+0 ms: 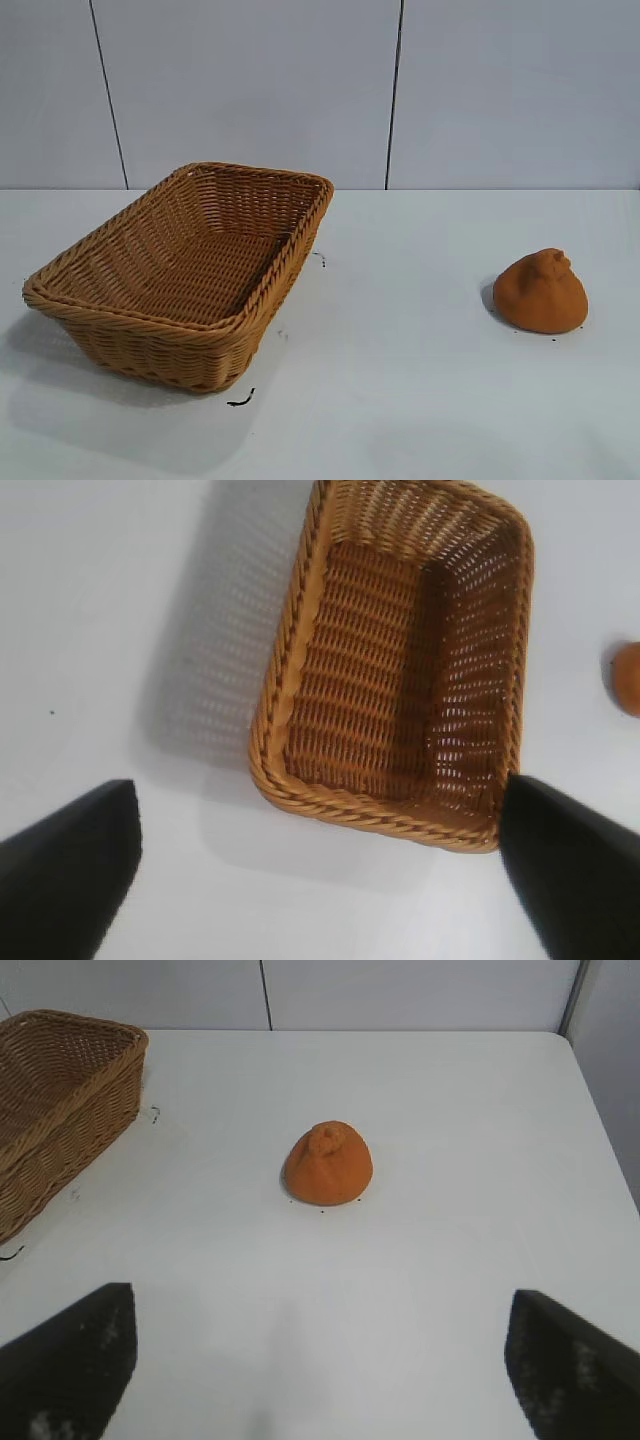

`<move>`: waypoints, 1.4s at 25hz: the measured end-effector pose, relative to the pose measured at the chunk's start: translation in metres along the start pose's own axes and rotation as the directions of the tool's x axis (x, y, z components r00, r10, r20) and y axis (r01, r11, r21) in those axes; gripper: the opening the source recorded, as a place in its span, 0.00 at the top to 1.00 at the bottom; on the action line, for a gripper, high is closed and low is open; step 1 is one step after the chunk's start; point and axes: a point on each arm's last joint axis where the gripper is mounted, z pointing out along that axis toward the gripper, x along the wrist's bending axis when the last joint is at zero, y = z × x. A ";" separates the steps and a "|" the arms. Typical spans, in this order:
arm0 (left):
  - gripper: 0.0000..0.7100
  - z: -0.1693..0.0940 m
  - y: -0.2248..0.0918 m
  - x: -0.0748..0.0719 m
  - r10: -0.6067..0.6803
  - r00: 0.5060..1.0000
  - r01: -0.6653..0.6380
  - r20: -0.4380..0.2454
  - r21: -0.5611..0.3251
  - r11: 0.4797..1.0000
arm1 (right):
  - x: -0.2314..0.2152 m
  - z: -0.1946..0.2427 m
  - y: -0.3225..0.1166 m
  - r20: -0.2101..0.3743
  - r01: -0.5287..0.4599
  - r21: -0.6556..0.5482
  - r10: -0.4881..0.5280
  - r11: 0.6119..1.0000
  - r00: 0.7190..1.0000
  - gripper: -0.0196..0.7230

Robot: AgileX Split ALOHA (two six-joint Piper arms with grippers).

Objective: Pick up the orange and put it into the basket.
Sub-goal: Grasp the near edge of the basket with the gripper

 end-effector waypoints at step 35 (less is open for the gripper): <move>0.02 0.152 -0.027 -0.011 -0.872 0.325 0.922 -0.366 -0.083 0.379 | 0.000 0.000 0.000 0.000 0.000 -0.001 0.000 1.000 1.000 0.04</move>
